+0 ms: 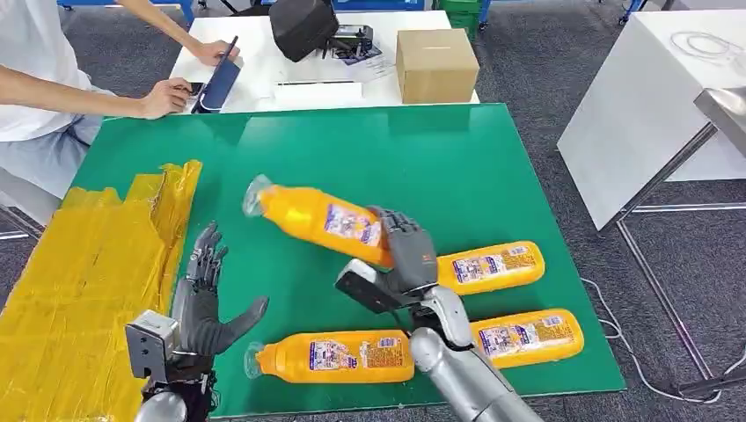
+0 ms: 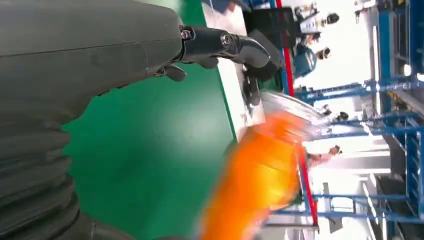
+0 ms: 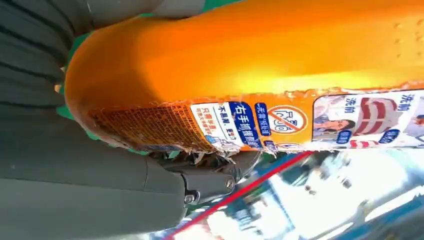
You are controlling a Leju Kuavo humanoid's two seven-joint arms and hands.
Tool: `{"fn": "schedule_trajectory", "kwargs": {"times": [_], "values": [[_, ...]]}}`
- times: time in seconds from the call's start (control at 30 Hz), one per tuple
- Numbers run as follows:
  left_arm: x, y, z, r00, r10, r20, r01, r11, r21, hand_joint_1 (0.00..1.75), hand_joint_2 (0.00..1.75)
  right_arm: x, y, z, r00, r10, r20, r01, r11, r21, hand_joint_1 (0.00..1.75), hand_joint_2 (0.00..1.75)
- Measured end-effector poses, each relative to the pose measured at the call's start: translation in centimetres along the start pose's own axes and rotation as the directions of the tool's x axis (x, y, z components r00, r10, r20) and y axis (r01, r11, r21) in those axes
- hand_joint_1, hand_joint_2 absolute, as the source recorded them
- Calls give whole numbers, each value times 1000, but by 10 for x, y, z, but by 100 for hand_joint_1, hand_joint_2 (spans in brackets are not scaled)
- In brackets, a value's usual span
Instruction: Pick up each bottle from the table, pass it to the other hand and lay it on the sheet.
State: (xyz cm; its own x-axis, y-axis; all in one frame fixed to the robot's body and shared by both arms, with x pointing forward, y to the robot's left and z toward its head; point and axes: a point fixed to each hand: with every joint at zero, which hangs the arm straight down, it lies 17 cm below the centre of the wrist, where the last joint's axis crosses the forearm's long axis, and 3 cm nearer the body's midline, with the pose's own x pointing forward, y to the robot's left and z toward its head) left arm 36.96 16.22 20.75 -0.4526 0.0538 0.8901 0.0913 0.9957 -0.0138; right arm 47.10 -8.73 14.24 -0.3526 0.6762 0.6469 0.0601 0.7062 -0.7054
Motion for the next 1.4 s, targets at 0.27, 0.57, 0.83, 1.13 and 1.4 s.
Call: {"fn": "schedule_trajectory", "kwargs": {"times": [0.27, 0.57, 0.83, 1.13, 1.4], "values": [[4, -24, 0, 999, 32, 0, -32, 997, -63, 0, 175, -15, -43, 15, 969, -247, -15, 242, 961, -133, 175, 175], [7, -53, -7, 987, 155, -36, -159, 971, -178, 0, 175, 13, -17, 25, 845, -534, 19, 533, 845, 52, 173, 175], [23, -75, -25, 979, 203, -14, -199, 945, -258, 0, 175, 59, 26, 39, 803, -594, 38, 572, 788, 230, 168, 175], [23, -81, -26, 978, 206, -21, -203, 939, -278, 0, 175, 84, 57, 54, 822, -567, 55, 521, 787, 330, 169, 175], [22, -81, -26, 979, 204, -23, -203, 938, -280, 0, 175, 86, 65, 58, 825, -562, 52, 512, 784, 351, 175, 175]]}}
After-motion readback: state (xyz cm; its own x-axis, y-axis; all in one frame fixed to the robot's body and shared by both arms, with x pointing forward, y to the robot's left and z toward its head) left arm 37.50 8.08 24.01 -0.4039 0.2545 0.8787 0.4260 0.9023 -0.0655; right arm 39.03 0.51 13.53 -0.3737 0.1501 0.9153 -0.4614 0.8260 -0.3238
